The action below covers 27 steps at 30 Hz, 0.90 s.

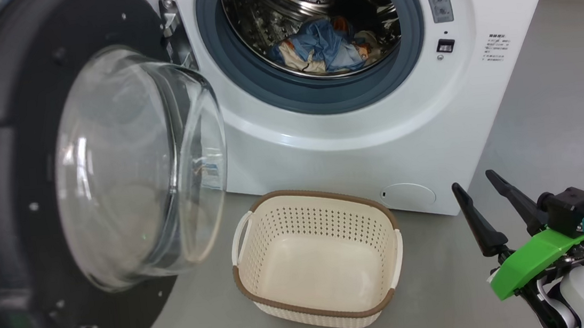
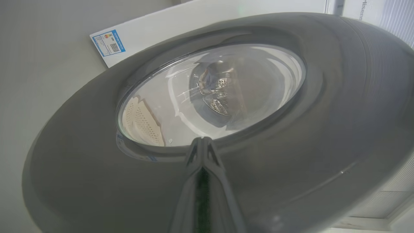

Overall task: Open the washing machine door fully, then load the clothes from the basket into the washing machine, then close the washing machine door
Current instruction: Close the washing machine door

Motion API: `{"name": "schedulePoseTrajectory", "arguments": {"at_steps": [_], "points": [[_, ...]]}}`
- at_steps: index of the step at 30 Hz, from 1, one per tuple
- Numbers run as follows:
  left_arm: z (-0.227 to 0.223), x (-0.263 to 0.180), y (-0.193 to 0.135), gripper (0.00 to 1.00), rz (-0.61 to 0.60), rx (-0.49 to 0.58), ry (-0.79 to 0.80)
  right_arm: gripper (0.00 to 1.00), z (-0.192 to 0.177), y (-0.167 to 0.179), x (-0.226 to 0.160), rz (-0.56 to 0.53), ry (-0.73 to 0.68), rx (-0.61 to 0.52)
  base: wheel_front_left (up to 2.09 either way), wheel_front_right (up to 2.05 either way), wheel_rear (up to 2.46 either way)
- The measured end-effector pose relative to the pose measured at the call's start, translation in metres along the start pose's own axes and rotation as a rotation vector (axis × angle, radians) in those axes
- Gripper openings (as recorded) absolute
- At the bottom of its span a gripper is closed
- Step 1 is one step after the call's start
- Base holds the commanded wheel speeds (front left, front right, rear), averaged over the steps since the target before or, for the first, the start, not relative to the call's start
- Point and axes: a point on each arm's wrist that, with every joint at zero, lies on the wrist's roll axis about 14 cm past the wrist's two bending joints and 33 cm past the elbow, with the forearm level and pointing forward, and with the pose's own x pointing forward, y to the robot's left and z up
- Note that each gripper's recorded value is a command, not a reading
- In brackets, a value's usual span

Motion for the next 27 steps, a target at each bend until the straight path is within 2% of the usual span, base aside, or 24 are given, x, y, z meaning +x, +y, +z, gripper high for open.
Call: {"name": "schedulePoseTrajectory", "arguments": {"at_steps": [13,27], "points": [[-0.054,0.01,-0.036,0.0,-0.062,0.037,0.159,1.0,0.008,-0.006,-0.013,-0.048,-0.034,0.023,0.0,0.0,0.0],[-0.097,0.044,-0.072,0.0,-0.125,0.116,0.341,1.0,0.015,-0.035,-0.046,-0.166,-0.064,0.033,0.0,0.0,0.0]]}}
